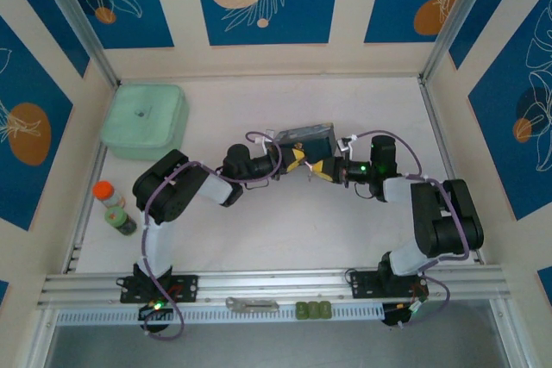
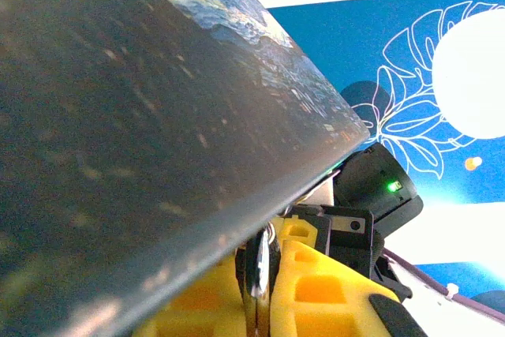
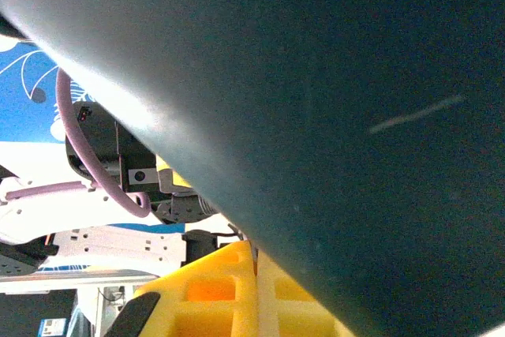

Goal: Unlock a padlock with a key

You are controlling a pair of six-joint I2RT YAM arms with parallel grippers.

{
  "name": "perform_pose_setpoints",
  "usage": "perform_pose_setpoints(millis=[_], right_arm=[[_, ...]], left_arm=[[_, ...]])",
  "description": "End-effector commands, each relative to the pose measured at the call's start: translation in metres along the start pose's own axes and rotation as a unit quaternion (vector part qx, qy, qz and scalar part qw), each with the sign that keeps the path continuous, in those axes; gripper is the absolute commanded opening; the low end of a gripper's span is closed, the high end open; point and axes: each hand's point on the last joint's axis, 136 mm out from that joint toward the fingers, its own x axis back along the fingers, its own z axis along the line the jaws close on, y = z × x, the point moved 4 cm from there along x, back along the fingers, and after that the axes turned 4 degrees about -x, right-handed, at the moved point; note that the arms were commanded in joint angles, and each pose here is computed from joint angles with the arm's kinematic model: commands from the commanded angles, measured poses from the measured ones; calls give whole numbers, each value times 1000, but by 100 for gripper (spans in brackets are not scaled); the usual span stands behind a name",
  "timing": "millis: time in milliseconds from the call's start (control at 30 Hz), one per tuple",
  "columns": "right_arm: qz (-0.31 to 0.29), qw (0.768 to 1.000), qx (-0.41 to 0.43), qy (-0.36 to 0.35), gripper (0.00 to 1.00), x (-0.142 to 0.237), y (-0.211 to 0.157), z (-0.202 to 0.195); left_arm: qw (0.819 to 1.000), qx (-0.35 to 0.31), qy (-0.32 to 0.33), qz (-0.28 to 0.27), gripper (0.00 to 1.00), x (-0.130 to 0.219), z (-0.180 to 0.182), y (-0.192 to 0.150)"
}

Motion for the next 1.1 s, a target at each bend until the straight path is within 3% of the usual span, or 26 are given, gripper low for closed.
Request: perform_pose_setpoints(millis=[0, 467, 700, 1067], right_arm=[[-6, 1000, 14, 0, 0, 3, 2, 5], [-10, 1000, 4, -15, 0, -14, 9, -1], [-73, 993, -81, -47, 0, -13, 26, -6], [-142, 981, -79, -103, 0, -18, 37, 6]], left_arm=[[999, -26, -40, 2, 0, -4, -21, -1], [999, -27, -44, 13, 0, -8, -25, -8], [998, -32, -46, 22, 0, -10, -26, -15], [998, -32, -50, 24, 0, -10, -27, -21]])
